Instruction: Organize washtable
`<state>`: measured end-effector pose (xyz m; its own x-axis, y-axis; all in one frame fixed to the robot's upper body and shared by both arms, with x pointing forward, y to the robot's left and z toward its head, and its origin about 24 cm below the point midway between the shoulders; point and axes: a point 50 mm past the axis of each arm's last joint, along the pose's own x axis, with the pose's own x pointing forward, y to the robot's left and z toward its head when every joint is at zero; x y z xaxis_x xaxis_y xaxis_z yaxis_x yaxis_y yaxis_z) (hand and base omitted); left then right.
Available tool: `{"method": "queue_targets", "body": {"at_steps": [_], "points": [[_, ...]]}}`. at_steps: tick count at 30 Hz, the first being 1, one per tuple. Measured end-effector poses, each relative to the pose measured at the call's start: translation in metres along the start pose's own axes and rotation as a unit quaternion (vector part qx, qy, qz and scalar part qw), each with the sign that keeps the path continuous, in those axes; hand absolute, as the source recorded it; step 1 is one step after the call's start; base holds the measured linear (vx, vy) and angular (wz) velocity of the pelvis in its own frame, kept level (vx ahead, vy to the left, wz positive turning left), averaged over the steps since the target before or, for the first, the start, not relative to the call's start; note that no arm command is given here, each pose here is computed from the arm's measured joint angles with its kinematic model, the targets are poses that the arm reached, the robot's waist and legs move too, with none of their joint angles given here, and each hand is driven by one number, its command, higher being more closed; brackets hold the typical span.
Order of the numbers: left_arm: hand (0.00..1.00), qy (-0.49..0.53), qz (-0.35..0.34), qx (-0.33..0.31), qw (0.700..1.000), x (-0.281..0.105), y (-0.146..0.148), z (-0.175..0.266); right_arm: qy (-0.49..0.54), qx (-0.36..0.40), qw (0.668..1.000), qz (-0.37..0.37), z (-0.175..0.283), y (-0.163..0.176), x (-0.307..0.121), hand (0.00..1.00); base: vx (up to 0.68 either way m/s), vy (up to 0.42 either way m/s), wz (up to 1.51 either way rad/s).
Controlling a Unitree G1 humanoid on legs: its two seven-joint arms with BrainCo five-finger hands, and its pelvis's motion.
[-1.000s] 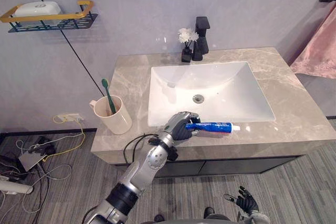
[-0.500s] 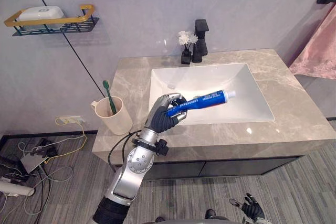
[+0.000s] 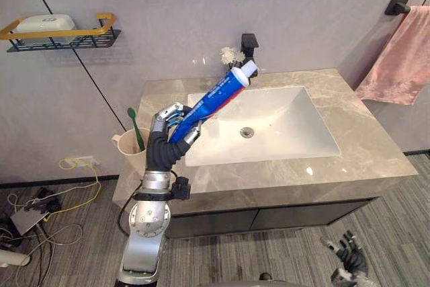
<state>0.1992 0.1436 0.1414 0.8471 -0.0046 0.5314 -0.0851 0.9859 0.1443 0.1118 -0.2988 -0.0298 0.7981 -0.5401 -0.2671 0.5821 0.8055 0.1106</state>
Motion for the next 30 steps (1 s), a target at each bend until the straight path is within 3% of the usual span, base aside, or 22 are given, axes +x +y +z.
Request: {"method": "queue_targets", "body": {"at_steps": [6,12,22,30], "points": [[1.0,0.004,-0.005,-0.013,1.0,-0.002,0.002,0.0,-0.199,0.031,0.978,0.06,0.089,0.016,-0.001,0.0,0.0,-0.013,-0.13],[1.0,0.001,-0.033,-0.032,0.999,-0.001,-0.005,0.001,-0.358,0.055,0.913,0.19,0.162,0.063,-0.001,0.0,-0.01,-0.009,0.04],[1.0,-0.032,-0.081,-0.088,0.992,0.008,-0.029,0.012,-0.343,0.148,0.849,0.374,0.171,0.155,-0.006,0.0,-0.02,-0.018,0.18],[1.0,-0.022,-0.125,-0.116,0.985,0.012,-0.054,0.007,-0.282,0.196,0.8,0.492,0.158,0.209,-0.028,0.0,-0.03,0.003,0.1]]}}
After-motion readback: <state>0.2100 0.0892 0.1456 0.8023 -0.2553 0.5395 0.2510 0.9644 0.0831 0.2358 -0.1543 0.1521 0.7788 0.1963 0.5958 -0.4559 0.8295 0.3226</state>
